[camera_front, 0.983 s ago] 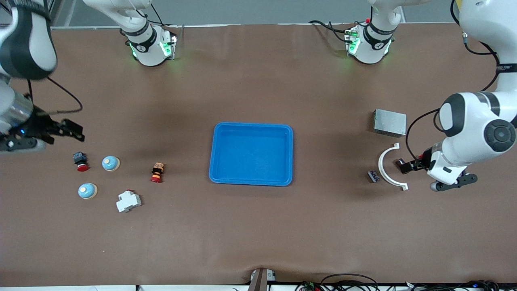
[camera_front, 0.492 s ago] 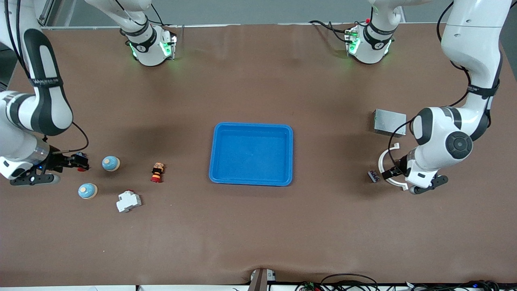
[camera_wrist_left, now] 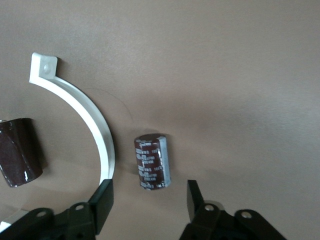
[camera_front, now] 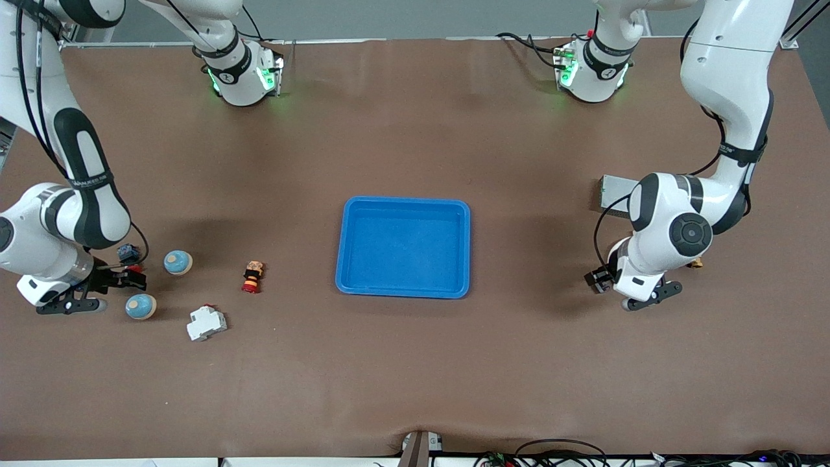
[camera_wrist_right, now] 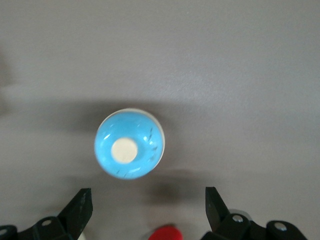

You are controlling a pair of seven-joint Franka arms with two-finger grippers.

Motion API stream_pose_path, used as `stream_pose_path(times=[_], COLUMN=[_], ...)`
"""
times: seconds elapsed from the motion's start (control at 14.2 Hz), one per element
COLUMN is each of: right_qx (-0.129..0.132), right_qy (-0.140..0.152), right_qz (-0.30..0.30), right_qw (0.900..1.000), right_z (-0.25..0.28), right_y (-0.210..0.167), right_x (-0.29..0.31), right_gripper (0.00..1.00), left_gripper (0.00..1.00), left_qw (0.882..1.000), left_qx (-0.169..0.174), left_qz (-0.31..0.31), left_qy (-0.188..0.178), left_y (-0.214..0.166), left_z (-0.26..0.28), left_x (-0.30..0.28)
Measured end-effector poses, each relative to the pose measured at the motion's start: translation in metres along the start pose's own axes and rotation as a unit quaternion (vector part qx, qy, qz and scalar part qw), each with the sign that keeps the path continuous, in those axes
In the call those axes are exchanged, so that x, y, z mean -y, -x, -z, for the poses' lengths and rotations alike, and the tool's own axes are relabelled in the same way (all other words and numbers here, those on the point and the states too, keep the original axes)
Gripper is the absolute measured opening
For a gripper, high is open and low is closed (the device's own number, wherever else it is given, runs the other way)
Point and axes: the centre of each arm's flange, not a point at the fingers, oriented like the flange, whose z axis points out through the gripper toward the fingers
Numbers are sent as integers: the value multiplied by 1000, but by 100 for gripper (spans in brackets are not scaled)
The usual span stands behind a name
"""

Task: Place electrolytic capacitor and blue bell in tray
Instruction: 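Grasp the brown capacitor with the left gripper while the right grasps the button, then carry the capacitor and button to the tray with the left and right grippers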

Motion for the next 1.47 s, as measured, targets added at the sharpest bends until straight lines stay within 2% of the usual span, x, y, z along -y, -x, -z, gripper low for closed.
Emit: stream_pose_path(times=[0.21, 0.35, 0.42, 0.56, 0.98, 1.19, 1.4, 1.47], right_qx=[-1, -3, -4, -5, 0, 0, 0, -2], right_qy=[-2, -6, -8, -10, -13, -14, -14, -14], right_qz=[4, 5, 5, 7, 7, 6, 3, 2], right_qw=[1000, 1000, 1000, 1000, 1000, 1000, 1000, 1000], right_z=[-8, -12, -15, -21, -35, -40, -41, -39], right_y=[-9, -13, -17, -22, -25, -25, -25, -27], right_x=[4, 8, 11, 14, 16, 16, 16, 16], right_gripper=[100, 100, 100, 100, 100, 100, 98, 92], left_gripper=[62, 45, 44, 33, 33, 33, 33, 33], left_qw=[1000, 1000, 1000, 1000, 1000, 999, 996, 994], left_qx=[7, 5, 5, 3, -7, 6, 15, 19], left_qz=[2, 3, 3, 3, 6, 38, 82, 97], left_qy=[-2, -1, 0, 1, 12, 22, 38, 43], left_y=[-4, -7, -8, -10, -10, 21, 57, 68], left_z=[-14, -22, -24, -26, 10, 50, 67, 70], left_x=[1, 0, -1, -2, -19, -62, -110, -125])
